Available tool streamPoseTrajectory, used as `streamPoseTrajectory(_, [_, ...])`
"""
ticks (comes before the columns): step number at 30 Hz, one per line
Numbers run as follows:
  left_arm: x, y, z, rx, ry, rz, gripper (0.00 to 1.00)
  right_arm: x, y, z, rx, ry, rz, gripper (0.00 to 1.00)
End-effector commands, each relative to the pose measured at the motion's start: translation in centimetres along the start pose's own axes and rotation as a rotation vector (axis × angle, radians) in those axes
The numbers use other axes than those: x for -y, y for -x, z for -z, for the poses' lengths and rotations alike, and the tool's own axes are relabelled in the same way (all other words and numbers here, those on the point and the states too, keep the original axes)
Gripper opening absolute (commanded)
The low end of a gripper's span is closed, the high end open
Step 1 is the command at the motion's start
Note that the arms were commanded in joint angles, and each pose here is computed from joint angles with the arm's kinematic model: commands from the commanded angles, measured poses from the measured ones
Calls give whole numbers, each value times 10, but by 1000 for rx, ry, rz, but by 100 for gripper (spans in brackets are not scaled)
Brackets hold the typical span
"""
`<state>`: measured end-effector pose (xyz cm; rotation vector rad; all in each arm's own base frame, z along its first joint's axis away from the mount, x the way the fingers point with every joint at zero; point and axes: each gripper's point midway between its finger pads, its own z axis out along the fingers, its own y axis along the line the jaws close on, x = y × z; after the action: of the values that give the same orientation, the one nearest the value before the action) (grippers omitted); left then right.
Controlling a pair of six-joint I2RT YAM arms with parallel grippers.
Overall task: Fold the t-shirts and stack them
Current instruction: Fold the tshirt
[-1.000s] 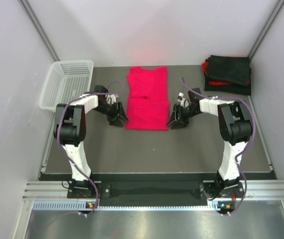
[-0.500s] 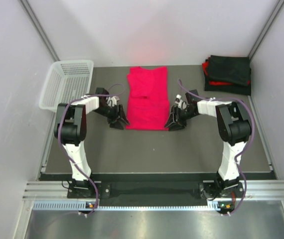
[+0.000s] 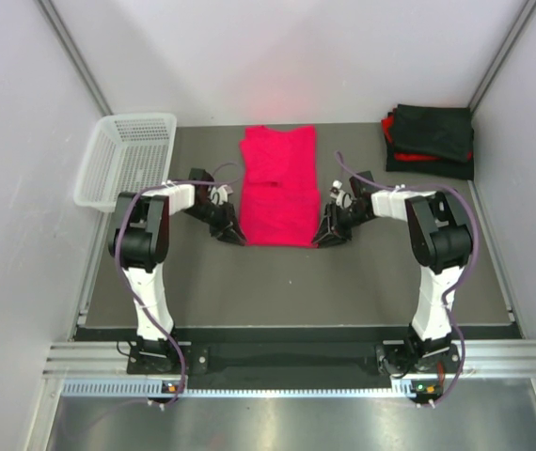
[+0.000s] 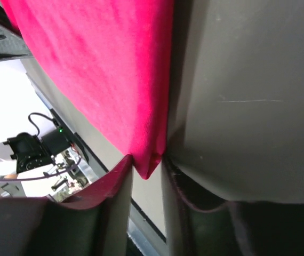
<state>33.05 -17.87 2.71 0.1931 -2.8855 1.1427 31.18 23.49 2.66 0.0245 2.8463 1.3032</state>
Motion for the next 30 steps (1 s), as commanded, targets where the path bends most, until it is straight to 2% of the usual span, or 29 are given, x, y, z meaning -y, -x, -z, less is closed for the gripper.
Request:
streamPoseTrajectory(1, [1, 6, -6, 17, -16, -28, 17, 6, -3, -10, -5, -1, 6, 27])
streamPoseTrajectory(4, [3, 6, -5, 21, -34, -34, 2, 2, -2, -8, -1, 18, 16, 17])
streamPoseTrajectory(7, [8, 4, -4, 32, -54, -48, 0, -6, 1, -5, 14, 44, 34, 12])
streamPoseTrajectory(8, [10, 5, -2, 41, -58, -52, 0, -8, 4, -4, 24, 50, 43, 9])
streamPoseTrajectory(9, [11, 5, -1, 44, -60, -56, 0, -11, 5, -3, 29, 53, 49, 2])
streamPoseTrajectory(10, [12, 4, 0, 44, -62, -60, 0, -14, 7, -1, 38, 58, 60, 1])
streamPoseTrajectory(16, [25, 4, 15, 73, -74, -110, 0, -28, 18, 21, 87, 66, 116, 0])
streamPoseTrajectory(24, [49, -5, 41, 139, -111, -200, 0, -28, 9, 61, 122, 63, 120, 0])
streamPoseTrajectory(30, [63, -21, 56, 171, -142, -232, 0, -45, -3, 80, 156, 98, 145, 0])
